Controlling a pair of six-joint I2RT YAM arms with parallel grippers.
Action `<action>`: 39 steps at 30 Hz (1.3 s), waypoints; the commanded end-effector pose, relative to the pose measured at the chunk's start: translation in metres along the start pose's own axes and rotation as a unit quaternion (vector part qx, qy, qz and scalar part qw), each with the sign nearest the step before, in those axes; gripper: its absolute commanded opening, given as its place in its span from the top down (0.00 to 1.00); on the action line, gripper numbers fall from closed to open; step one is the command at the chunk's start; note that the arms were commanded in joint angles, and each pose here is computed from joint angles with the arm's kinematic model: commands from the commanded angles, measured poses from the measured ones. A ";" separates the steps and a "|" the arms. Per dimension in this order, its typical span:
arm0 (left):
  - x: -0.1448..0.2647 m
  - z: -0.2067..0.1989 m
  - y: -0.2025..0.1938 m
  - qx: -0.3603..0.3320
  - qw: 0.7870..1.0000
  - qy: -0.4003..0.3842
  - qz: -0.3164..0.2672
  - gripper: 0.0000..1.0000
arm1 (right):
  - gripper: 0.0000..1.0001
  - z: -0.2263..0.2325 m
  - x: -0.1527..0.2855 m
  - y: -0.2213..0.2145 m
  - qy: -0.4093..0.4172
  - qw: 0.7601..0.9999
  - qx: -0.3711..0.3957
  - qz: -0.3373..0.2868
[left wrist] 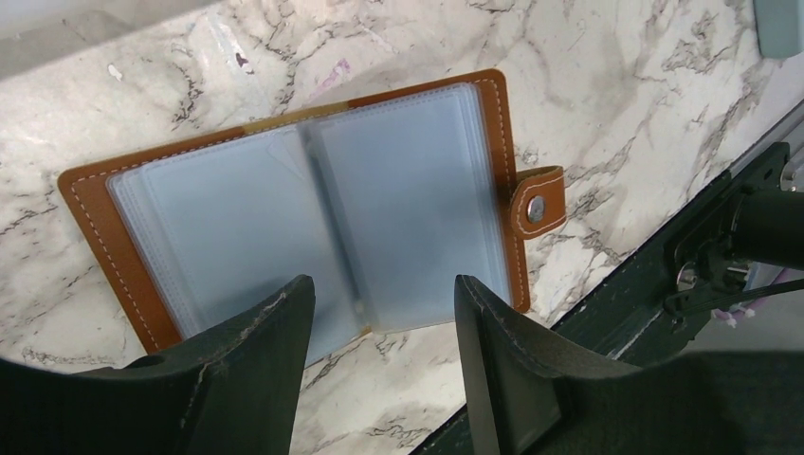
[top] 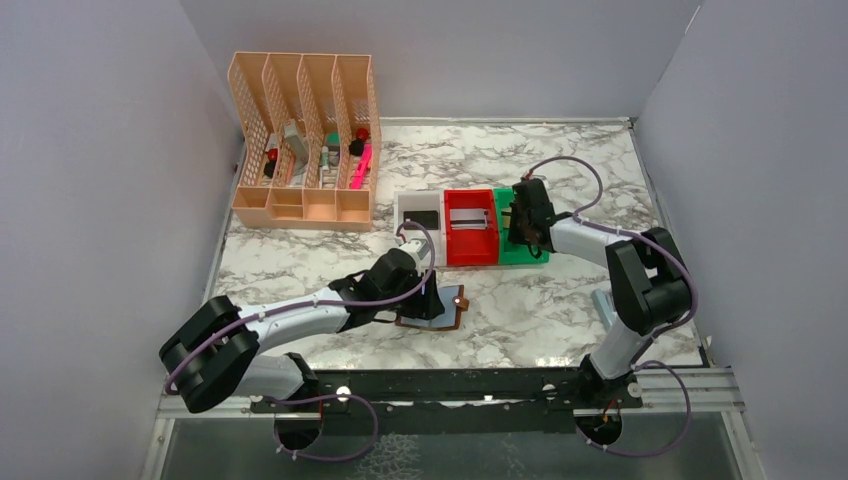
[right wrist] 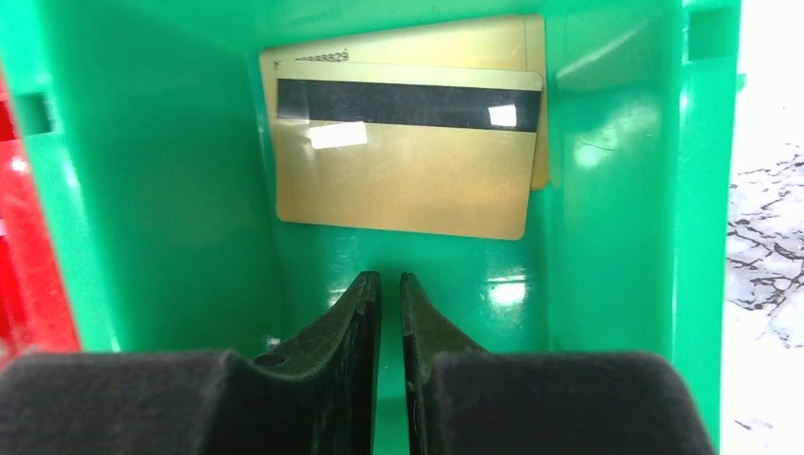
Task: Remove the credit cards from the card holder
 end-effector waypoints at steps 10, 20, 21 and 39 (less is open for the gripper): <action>-0.001 -0.008 0.005 -0.006 1.000 -0.014 0.003 0.41 | 0.82 -0.003 -0.033 -0.004 -0.050 0.998 -0.021 -0.011; 0.001 -0.009 0.006 -0.004 1.000 -0.015 0.001 0.41 | 0.77 0.000 -0.035 0.008 -0.043 0.998 -0.017 -0.037; 0.001 -0.009 0.005 -0.004 1.000 -0.014 0.002 0.41 | 0.77 0.001 -0.036 0.011 -0.043 0.998 -0.016 -0.039; 0.000 -0.009 0.005 -0.002 1.000 -0.013 0.002 0.41 | 0.73 0.001 -0.015 0.020 -0.018 0.998 0.009 -0.056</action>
Point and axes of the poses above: each gripper's point midway between its finger pads, its own x axis back along the fingers, its own z axis along the line the jaws close on, y = z × x, the point moved 7 cm from there along x, back along the fingers, and after that the axes turned 5 degrees about x, right-handed, at the moved point
